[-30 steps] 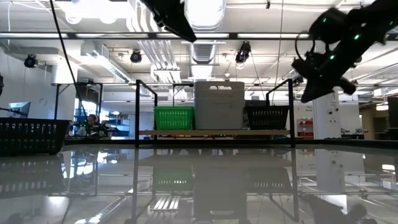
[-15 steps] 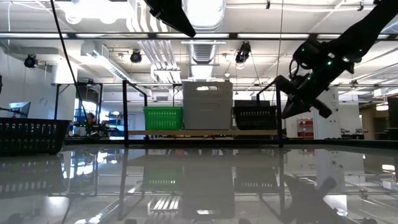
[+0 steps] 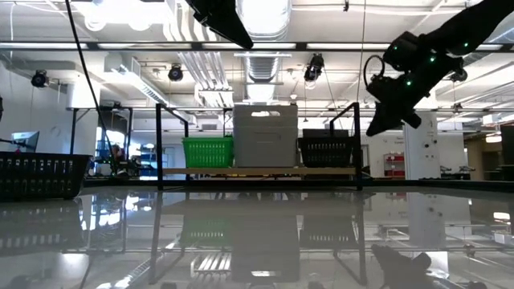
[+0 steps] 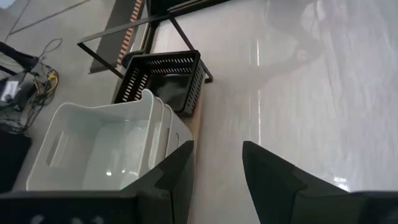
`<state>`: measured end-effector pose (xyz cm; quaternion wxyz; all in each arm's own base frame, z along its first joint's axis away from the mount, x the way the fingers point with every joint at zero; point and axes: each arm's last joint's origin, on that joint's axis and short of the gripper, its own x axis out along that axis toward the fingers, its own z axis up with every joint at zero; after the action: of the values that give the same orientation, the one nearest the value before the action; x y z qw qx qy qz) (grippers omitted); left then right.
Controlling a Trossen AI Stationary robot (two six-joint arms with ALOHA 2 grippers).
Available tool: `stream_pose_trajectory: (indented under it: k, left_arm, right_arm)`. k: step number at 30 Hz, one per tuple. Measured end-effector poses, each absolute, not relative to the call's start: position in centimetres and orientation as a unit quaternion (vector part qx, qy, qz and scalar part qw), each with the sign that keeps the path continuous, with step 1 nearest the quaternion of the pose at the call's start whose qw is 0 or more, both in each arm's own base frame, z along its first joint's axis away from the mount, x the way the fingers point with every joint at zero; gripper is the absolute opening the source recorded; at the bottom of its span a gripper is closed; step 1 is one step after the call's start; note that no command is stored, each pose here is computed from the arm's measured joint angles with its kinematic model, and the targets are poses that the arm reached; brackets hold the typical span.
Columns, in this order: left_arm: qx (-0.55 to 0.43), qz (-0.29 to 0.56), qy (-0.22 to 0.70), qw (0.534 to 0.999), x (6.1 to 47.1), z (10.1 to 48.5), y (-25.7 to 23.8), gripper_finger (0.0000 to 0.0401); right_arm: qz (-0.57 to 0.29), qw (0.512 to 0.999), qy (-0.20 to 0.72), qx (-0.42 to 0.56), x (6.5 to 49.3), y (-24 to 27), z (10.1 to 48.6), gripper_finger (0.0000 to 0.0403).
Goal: Stack baskets on shelf by color
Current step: Adjust the shelf, then stack the black bin on the stacked black bins on the shelf
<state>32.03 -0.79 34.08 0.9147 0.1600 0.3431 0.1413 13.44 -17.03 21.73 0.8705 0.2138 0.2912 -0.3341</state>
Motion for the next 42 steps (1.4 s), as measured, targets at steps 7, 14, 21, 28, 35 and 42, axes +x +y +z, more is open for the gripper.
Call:
stream_pose_trajectory:
  k: [7,14,21,28,35,42]
  left_arm:
    - [0.157,0.142,0.343,0.915,32.0,34.1,-0.8,0.0121]
    - [0.157,0.142,0.343,0.915,32.0,34.1,-0.8,0.0121]
    - [0.158,0.141,0.344,0.915,32.0,34.0,-0.8,0.0121]
    - [0.158,0.141,0.343,0.915,32.0,34.0,-0.8,0.0121]
    - [0.158,0.139,0.344,0.915,32.0,34.0,-1.0,0.0121]
    - [0.166,0.128,0.343,0.916,32.0,34.0,-1.6,0.0121]
  right_arm:
    - [-0.257,0.891,0.361,0.094,13.4,-17.1,19.9,0.0008]
    - [-0.202,0.912,0.353,0.058,15.0,-18.8,18.0,0.0008]
    - [-0.182,0.933,0.308,0.029,16.2,-20.1,17.4,0.0009]
    - [-0.164,0.942,0.29,0.032,16.8,-20.8,16.3,0.0009]
    - [-0.193,0.934,0.301,0.023,16.6,-20.8,16.7,0.0009]
    - [-0.404,0.837,0.369,0.004,14.3,-18.2,20.7,0.0009]
